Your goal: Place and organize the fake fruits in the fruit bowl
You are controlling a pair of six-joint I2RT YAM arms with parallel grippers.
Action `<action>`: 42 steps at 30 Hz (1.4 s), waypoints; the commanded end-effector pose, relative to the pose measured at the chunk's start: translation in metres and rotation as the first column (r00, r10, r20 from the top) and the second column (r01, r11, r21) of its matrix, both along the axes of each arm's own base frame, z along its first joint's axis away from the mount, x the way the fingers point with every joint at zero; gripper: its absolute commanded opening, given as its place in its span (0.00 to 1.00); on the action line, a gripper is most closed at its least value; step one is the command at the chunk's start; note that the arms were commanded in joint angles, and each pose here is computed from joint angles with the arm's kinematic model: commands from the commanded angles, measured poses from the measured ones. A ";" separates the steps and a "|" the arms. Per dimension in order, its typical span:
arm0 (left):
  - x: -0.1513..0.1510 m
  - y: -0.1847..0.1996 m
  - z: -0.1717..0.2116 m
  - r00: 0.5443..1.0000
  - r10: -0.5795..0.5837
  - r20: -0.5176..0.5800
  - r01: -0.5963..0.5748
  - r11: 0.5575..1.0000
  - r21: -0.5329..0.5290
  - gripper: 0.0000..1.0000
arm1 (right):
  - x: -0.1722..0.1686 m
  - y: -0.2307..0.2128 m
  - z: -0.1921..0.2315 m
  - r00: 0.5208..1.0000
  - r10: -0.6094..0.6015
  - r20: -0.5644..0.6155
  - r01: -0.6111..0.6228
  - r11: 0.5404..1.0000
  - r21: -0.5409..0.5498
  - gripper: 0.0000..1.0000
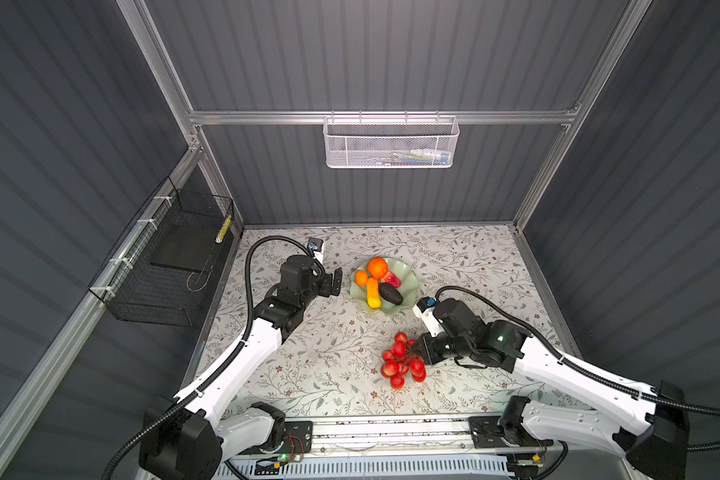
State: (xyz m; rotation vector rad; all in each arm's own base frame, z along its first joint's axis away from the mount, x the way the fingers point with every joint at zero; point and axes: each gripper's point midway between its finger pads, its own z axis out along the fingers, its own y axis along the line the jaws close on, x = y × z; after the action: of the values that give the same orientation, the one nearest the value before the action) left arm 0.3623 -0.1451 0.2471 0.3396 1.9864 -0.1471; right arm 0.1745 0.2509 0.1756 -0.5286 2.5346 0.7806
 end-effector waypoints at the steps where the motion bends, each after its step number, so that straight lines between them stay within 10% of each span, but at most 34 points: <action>1: 0.001 -0.001 0.015 1.000 -0.001 0.022 0.002 1.000 -0.015 1.00 | 0.014 0.007 0.044 0.995 0.043 0.091 -0.049 0.997 0.062 0.03; 15: -0.003 0.003 0.025 0.999 0.002 0.054 -0.001 1.000 -0.009 1.00 | 0.147 0.047 0.090 0.969 0.057 0.241 -0.109 0.971 0.212 0.03; 28: -0.003 0.001 0.025 0.998 -0.010 0.059 0.011 1.000 -0.014 1.00 | 0.218 0.037 -0.008 0.991 0.066 0.117 -0.087 0.980 0.180 0.06; 42: 0.004 0.008 0.026 0.998 0.035 0.056 -0.037 0.999 0.023 1.00 | 0.254 -0.016 0.040 0.939 -0.152 0.308 0.120 0.985 0.122 0.99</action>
State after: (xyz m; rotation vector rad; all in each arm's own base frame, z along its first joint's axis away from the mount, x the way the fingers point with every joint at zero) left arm 0.3603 -0.1418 0.2557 0.3335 1.9657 -0.1348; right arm 0.4178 0.2515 0.1822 -0.4545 2.2919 0.8080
